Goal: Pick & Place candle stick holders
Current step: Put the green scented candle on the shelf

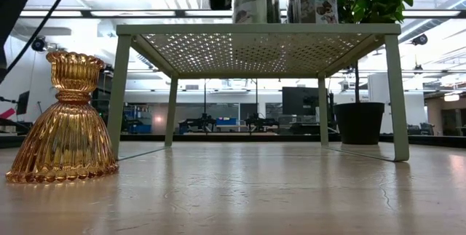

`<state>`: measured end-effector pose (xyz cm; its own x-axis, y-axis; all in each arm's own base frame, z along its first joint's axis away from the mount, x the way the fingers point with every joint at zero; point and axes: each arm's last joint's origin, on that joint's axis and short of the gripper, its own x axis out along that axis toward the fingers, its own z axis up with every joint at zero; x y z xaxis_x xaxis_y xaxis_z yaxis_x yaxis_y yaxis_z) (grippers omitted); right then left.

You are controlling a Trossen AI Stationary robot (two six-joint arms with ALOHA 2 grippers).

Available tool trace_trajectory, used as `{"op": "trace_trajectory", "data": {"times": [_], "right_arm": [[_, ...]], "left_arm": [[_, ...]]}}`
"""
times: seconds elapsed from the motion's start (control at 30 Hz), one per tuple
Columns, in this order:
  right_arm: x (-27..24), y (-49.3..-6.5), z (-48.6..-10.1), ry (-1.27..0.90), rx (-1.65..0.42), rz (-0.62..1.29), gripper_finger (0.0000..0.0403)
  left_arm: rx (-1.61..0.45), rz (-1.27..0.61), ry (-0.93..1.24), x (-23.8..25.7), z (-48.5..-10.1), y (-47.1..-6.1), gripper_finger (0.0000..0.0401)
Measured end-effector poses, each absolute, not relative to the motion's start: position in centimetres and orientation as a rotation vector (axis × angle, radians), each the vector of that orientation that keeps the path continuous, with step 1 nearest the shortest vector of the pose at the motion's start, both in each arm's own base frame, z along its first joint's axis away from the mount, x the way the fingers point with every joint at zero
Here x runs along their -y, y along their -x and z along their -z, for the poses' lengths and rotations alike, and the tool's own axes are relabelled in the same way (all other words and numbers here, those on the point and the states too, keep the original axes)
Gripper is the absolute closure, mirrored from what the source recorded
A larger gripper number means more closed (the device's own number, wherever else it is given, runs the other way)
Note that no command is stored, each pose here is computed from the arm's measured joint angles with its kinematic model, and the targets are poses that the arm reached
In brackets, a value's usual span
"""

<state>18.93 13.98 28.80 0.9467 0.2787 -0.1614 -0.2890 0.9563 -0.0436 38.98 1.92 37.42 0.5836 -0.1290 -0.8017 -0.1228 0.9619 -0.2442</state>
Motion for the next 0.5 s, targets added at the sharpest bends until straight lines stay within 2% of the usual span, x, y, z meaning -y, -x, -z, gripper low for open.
{"op": "trace_trajectory", "data": {"times": [0.5], "right_arm": [[-14.0,-18.9,-28.8,0.065,-0.157,-0.289,0.0394]], "left_arm": [[-0.881,0.047,0.34,-0.1,-37.6,-40.0,0.0371]]}}
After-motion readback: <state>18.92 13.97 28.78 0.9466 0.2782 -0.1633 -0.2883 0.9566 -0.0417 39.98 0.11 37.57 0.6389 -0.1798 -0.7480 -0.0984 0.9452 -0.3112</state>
